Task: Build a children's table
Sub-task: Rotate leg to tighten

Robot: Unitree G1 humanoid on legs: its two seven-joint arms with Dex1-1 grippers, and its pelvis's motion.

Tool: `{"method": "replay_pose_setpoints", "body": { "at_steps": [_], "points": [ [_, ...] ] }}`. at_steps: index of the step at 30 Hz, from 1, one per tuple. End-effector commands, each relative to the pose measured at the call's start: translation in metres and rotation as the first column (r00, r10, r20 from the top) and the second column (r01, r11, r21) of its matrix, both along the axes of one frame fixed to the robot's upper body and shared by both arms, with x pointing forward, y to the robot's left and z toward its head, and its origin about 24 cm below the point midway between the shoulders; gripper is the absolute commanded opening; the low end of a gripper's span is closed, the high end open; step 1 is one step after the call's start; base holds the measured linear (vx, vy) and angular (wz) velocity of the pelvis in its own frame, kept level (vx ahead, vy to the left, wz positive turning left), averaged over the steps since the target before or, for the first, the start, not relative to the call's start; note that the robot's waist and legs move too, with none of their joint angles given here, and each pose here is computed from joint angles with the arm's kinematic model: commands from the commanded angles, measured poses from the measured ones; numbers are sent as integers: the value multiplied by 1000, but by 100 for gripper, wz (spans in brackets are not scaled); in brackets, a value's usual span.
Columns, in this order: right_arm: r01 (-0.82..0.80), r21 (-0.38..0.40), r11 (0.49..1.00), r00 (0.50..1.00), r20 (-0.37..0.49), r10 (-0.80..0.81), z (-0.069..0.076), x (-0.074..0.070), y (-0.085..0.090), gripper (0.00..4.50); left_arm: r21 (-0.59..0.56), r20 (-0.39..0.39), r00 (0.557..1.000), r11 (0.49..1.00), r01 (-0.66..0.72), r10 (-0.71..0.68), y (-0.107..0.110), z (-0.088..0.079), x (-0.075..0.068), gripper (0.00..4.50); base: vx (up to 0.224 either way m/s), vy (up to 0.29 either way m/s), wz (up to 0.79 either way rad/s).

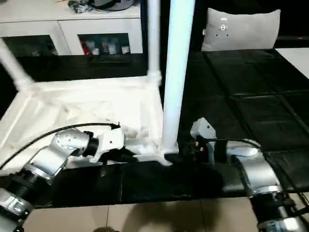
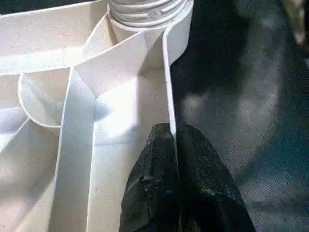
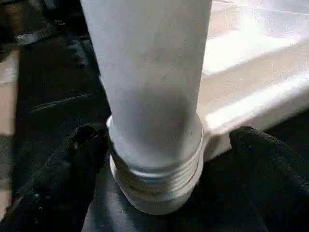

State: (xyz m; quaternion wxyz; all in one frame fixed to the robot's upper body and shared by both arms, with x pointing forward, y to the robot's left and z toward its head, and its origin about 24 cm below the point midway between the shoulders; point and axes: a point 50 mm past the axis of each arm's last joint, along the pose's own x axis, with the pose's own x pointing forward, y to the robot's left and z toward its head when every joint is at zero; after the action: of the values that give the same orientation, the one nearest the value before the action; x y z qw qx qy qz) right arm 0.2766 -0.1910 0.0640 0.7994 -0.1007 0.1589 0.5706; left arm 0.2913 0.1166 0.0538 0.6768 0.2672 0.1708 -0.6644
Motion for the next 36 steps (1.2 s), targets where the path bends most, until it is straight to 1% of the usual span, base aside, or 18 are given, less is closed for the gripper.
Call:
{"method": "replay_pose_setpoints", "body": {
  "at_steps": [1,6,9,12,13,15,16,19,24,25,26,27,28,29,30,31,32,36],
  "points": [
    [-77,-6,997,997,-7,77,1,-2,4,416,55,-11,993,992,114,-114,-4,-2,-6,0,0,0,0],
    [-121,-4,993,992,-21,121,0,-2,8,368,58,-17,986,985,164,-163,-6,-1,-8,0,0,0,0],
    [-134,0,991,991,-29,134,-1,-2,10,352,60,-20,983,982,181,-180,-7,-2,-8,0,0,0,0],
    [-149,1,989,988,-31,149,-2,-1,11,316,60,-24,980,978,197,-196,-8,-3,-9,0,0,0,0],
    [-149,1,989,988,-31,149,-2,-1,11,316,60,-24,980,978,198,-196,-8,-3,-9,0,0,0,0],
    [-157,3,988,987,-34,157,-3,-2,11,293,58,-26,979,978,202,-201,-8,-3,-10,0,0,0,0],
    [-160,9,987,986,-37,160,-3,-3,12,293,54,-30,980,978,200,-198,-8,-3,-10,0,0,0,0],
    [-165,38,986,985,-54,166,-4,-6,15,281,34,-44,985,985,171,-170,-9,-4,-11,0,0,0,0],
    [-89,106,990,992,-78,98,-6,-7,27,274,-13,-65,997,999,47,-48,-14,-4,-7,0,0,0,0],
    [-49,110,993,995,-80,58,-7,-5,31,273,-26,-70,997,1000,12,-14,-16,-3,-6,0,0,0,0],
    [76,106,991,994,-92,-66,-12,0,40,273,-56,-85,992,994,-96,91,-23,-2,-2,0,0,0,0],
    [76,106,991,994,-92,-66,-12,0,40,273,-56,-85,992,994,-96,91,-23,-2,-2,0,0,0,0],
    [169,99,981,982,-98,-160,-16,5,45,272,-69,-88,982,982,-173,167,-28,-1,1,0,0,0,0],
    [292,115,950,955,-95,-282,-17,12,50,272,-77,-97,959,959,-274,267,-33,-1,6,0,0,0,0],
    [363,109,925,931,-91,-354,-18,17,52,272,-85,-97,943,942,-325,317,-37,-1,9,0,0,0,0],
    [377,108,920,925,-90,-369,-18,18,53,272,-86,-97,940,938,-336,328,-37,-1,9,0,0,0,0],
    [477,79,876,879,-69,-472,-21,24,55,272,-102,-98,914,909,-404,394,-44,-2,12,0,0,0,0],
    [548,75,833,837,-51,-545,-22,28,60,272,-128,-89,888,879,-458,450,-52,-1,15,0,0,0,0]
  ]
}}
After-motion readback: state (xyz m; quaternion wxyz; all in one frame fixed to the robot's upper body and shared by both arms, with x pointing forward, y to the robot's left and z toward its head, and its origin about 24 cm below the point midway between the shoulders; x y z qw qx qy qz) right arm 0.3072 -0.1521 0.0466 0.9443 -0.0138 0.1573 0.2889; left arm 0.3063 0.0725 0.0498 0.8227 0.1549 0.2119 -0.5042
